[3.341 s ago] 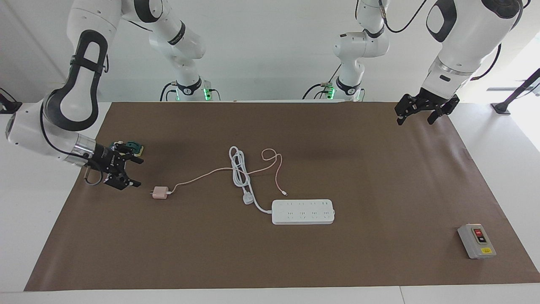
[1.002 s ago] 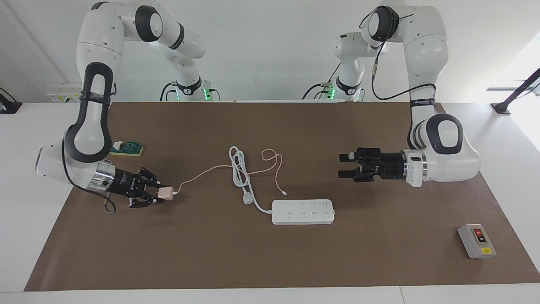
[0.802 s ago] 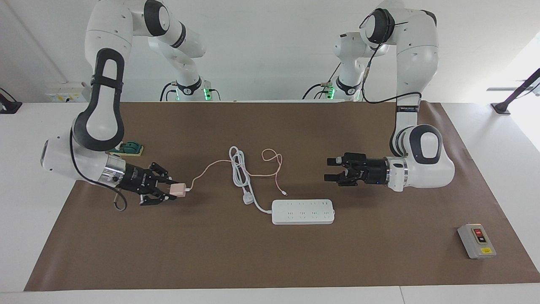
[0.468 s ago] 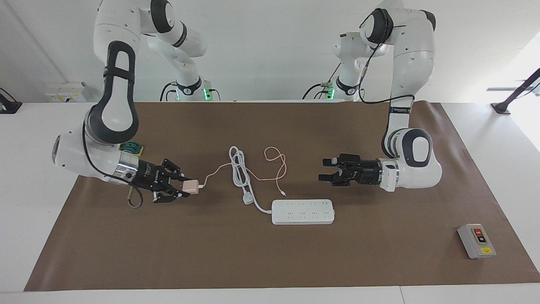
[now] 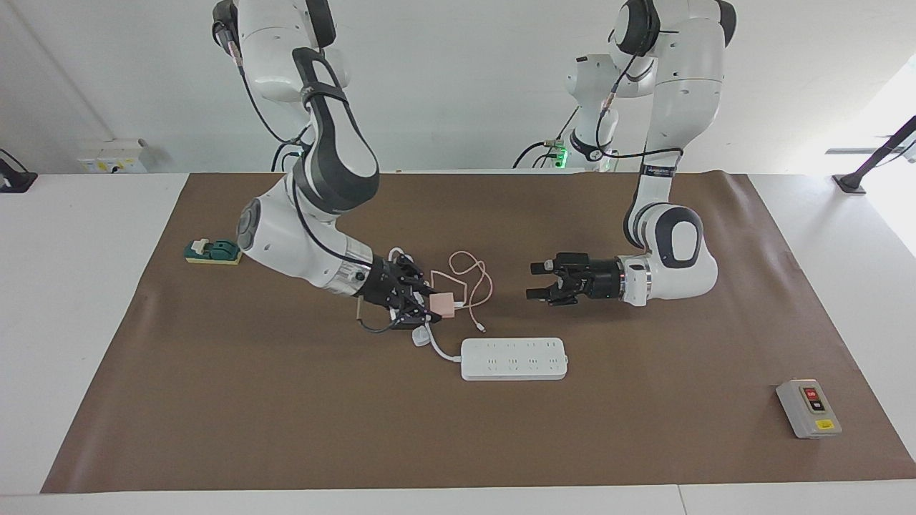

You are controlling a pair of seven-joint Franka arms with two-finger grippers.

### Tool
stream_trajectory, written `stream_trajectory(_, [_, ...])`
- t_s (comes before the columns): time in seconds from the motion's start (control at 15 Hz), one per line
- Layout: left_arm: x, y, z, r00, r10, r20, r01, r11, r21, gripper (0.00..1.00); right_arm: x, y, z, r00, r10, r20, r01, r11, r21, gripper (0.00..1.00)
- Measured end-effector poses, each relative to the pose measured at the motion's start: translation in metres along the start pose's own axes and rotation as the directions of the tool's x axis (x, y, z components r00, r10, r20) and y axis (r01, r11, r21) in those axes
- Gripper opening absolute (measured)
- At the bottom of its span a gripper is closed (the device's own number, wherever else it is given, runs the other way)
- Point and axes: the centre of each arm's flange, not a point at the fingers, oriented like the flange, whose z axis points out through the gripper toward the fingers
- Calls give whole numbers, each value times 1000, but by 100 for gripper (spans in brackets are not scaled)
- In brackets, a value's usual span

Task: Plug charger into power strip

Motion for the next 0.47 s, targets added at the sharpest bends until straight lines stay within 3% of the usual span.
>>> stream_trajectory(0.47, [1, -1, 0, 999, 9, -46, -10, 1000, -30, 100, -44, 7, 47, 1000, 17, -5, -16, 999, 42, 47])
